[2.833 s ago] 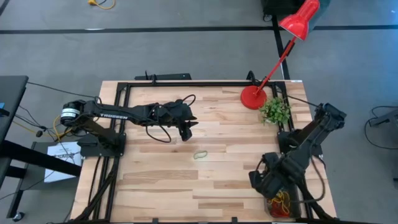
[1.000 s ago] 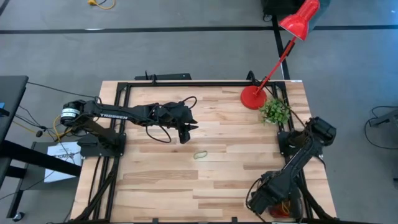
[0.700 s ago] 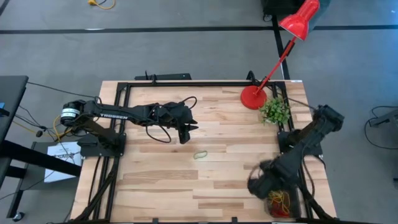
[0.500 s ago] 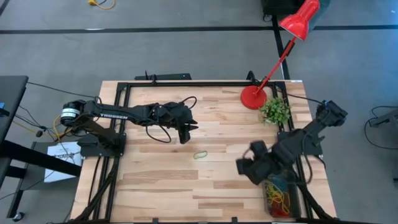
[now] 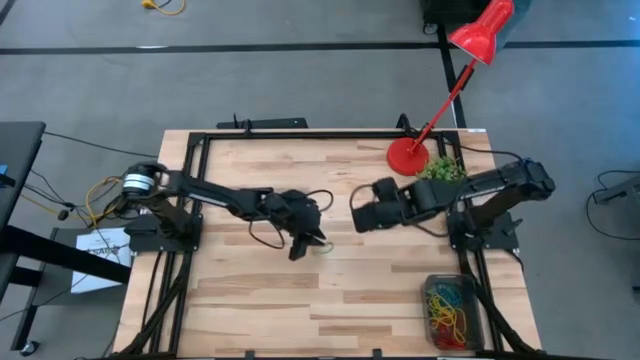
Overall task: Pick and place items into bin
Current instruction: Put the green rubber band into the black bin
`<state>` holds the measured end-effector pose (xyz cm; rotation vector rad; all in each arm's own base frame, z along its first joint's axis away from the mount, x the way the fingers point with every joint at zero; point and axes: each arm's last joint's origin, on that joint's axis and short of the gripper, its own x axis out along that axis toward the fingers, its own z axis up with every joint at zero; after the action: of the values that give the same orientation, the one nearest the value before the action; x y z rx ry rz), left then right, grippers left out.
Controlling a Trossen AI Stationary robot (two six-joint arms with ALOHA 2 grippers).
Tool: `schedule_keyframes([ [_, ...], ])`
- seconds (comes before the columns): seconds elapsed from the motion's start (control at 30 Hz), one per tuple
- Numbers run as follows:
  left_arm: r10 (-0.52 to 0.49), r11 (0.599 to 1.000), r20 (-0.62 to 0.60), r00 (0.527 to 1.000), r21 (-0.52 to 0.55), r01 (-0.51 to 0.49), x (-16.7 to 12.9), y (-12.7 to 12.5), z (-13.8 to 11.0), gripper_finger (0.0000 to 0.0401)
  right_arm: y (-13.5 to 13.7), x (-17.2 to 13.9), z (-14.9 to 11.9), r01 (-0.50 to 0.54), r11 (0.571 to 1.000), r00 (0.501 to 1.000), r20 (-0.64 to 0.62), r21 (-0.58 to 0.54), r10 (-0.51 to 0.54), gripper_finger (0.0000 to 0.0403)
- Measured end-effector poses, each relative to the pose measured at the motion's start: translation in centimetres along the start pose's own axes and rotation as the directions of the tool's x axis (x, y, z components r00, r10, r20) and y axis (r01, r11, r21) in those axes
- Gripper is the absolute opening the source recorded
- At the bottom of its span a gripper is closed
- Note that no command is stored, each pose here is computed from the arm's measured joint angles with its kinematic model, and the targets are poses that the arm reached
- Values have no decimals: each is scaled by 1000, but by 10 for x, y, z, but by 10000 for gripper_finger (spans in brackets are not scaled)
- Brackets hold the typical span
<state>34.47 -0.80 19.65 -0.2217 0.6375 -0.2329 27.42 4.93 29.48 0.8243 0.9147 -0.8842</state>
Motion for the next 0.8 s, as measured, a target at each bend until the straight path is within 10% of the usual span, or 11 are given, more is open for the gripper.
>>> schedule_keyframes([
  [0.2,-83,995,-11,997,-51,82,24,17,-12,93,5,6,23,-77,996,996,48,-44,79,128],
  [0.8,232,971,-234,944,113,-211,55,15,-56,93,10,6,27,-115,980,989,69,-161,128,126],
])
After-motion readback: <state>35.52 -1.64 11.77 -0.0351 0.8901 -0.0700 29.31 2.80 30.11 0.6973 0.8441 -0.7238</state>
